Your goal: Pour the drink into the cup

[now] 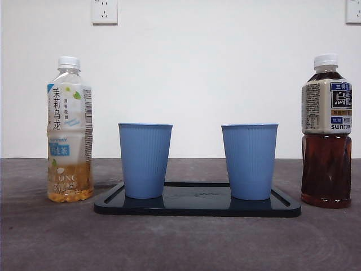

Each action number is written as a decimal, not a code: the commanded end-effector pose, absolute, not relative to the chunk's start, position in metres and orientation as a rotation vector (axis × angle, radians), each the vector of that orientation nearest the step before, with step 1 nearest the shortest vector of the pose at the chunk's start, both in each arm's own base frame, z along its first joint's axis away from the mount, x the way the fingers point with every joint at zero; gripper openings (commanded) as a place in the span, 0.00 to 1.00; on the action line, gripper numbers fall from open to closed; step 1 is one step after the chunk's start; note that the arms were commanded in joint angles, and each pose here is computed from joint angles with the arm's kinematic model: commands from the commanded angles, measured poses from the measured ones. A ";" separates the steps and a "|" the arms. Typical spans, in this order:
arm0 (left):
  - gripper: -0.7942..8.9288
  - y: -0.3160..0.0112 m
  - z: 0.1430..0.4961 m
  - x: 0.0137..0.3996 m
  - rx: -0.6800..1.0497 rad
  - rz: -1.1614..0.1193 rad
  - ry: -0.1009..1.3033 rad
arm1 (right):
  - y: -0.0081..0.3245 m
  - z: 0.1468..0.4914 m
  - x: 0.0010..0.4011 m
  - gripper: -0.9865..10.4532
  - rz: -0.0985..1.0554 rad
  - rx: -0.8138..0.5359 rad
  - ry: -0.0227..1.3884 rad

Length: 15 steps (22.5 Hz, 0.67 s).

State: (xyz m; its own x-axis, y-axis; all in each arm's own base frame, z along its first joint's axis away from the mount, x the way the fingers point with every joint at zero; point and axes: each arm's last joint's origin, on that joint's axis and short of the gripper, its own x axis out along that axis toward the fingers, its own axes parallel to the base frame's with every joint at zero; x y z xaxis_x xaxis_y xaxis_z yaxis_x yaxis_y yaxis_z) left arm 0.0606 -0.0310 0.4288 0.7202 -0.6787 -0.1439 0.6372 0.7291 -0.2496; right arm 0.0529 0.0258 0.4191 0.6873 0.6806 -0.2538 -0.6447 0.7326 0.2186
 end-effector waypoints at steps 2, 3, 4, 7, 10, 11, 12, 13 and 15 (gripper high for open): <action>0.65 -0.031 0.435 0.059 -0.181 -0.742 0.205 | 0.026 0.422 0.053 0.55 0.735 0.129 0.326; 0.65 -0.031 0.435 0.059 -0.181 -0.741 0.208 | 0.026 0.421 0.055 0.55 0.712 0.131 0.334; 0.65 -0.031 0.434 0.059 -0.181 -0.741 0.210 | 0.025 0.419 0.057 0.55 0.685 0.131 0.343; 0.65 -0.031 0.433 0.059 -0.171 -0.739 0.223 | 0.025 0.407 0.065 0.55 0.623 0.127 0.386; 0.65 -0.031 0.430 0.059 -0.154 -0.735 0.249 | 0.027 0.386 0.077 0.55 0.602 0.133 0.452; 0.65 -0.030 0.428 0.058 -0.142 -0.731 0.261 | 0.028 0.377 0.082 0.55 0.598 0.135 0.476; 0.65 -0.030 0.427 0.058 -0.127 -0.723 0.272 | 0.029 0.367 0.087 0.55 0.597 0.137 0.494; 0.65 -0.030 0.425 0.058 -0.113 -0.708 0.282 | 0.030 0.359 0.092 0.55 0.595 0.139 0.507; 0.64 -0.029 0.422 0.059 -0.081 -0.675 0.301 | 0.032 0.339 0.103 0.55 0.582 0.144 0.528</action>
